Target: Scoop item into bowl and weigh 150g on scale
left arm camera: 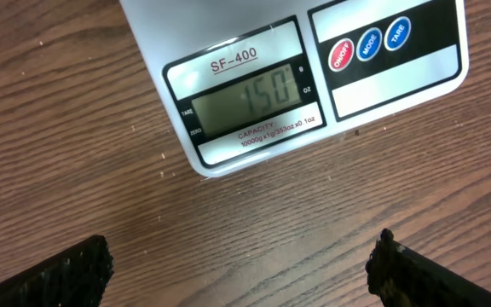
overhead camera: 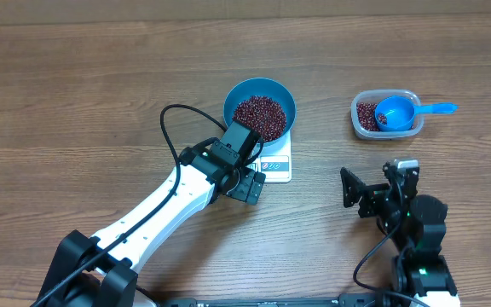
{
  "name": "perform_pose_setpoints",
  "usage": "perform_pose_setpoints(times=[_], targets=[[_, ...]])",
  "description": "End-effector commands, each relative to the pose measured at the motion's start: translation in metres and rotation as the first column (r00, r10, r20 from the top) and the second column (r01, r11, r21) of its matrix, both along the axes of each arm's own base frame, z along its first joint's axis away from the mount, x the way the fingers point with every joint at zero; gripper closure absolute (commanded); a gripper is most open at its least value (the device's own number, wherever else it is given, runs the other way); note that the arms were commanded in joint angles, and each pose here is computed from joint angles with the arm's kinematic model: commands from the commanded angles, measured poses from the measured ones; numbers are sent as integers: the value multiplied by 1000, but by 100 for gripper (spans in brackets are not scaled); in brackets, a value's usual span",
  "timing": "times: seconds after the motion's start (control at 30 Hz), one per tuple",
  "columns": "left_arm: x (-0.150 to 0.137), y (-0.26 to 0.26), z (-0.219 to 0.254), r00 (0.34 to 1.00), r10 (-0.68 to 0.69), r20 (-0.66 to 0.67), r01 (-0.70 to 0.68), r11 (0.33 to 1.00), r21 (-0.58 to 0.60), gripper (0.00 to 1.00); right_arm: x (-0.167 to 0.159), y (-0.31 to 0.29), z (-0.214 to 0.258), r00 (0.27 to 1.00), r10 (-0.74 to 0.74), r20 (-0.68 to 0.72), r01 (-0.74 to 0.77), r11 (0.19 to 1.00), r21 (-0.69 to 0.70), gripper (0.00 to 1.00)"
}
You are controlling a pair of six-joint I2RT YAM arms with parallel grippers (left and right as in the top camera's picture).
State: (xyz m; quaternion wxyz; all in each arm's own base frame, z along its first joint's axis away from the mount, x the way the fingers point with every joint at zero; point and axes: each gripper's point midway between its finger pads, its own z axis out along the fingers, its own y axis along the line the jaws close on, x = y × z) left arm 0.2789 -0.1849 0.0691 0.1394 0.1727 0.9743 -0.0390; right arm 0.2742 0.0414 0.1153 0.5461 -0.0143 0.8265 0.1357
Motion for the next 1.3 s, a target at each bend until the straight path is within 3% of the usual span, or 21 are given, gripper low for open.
perform_pose_setpoints(times=[0.0, 1.27], targets=[[-1, 0, 2, 1000, -23, 12, 23, 1000, 9, 0, -4, 2, -4, 1000, -2, 25, 2, 1000, 30, 0], [-1, 0, 2, 1000, -23, 11, 23, 1000, 10, 0, -24, -7, 21, 977, -58, 205, 51, 998, 35, 0]])
